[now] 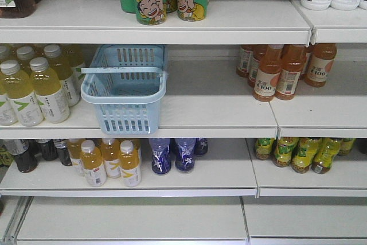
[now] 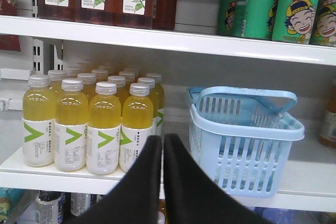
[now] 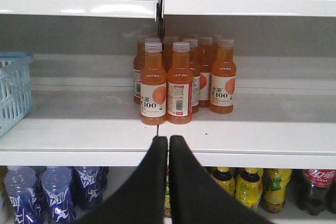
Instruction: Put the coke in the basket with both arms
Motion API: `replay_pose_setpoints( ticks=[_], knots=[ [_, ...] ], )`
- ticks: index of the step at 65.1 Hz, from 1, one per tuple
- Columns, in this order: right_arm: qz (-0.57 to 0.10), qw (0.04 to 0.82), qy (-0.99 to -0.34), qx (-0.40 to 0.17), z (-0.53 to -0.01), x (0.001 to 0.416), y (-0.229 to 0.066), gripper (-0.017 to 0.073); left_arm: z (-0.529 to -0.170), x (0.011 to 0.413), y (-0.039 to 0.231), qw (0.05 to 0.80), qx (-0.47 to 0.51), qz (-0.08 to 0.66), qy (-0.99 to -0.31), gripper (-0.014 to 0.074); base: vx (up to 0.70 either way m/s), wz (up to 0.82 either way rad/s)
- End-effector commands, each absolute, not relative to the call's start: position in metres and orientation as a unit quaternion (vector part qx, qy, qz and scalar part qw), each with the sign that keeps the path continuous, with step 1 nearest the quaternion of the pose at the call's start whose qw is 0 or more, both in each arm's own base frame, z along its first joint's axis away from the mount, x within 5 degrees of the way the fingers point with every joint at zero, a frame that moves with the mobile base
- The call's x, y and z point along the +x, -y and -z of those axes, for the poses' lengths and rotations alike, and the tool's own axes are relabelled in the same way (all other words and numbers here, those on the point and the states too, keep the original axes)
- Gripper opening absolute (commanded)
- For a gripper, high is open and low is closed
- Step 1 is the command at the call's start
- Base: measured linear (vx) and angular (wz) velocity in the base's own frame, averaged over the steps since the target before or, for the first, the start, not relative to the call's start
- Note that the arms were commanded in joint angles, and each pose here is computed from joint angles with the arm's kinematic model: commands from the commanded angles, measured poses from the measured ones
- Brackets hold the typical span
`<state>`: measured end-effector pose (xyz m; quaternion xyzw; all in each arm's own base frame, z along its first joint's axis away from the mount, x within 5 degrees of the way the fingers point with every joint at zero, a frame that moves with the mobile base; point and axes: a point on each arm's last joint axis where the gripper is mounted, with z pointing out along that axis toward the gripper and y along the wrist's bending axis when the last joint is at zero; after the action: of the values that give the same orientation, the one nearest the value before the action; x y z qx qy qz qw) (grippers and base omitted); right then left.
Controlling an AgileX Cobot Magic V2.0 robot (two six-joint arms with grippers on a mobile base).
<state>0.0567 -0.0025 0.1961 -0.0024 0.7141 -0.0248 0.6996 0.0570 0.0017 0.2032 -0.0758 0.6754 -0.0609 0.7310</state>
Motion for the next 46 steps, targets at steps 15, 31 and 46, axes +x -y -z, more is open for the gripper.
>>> replay_pose_setpoints(
  ticks=[15,31,46],
  knots=[
    [0.028,0.727,-0.686,-0.011,-0.2009,0.056,0.0014,-0.0005,-0.2217,0.0526,-0.0028,0.771,-0.082,0.068,-0.628,-0.0006,0.0,0.0],
    [0.028,0.727,-0.686,-0.011,-0.2009,0.056,0.0014,-0.0005,-0.2217,0.0526,-0.0028,0.771,-0.082,0.068,-0.628,-0.0006,0.0,0.0],
    [0.028,0.727,-0.686,-0.011,-0.2009,0.056,0.0014,-0.0005,-0.2234,0.0522,-0.0032,0.777,-0.082,0.068,-0.621,-0.0006,0.0,0.0]
  ],
)
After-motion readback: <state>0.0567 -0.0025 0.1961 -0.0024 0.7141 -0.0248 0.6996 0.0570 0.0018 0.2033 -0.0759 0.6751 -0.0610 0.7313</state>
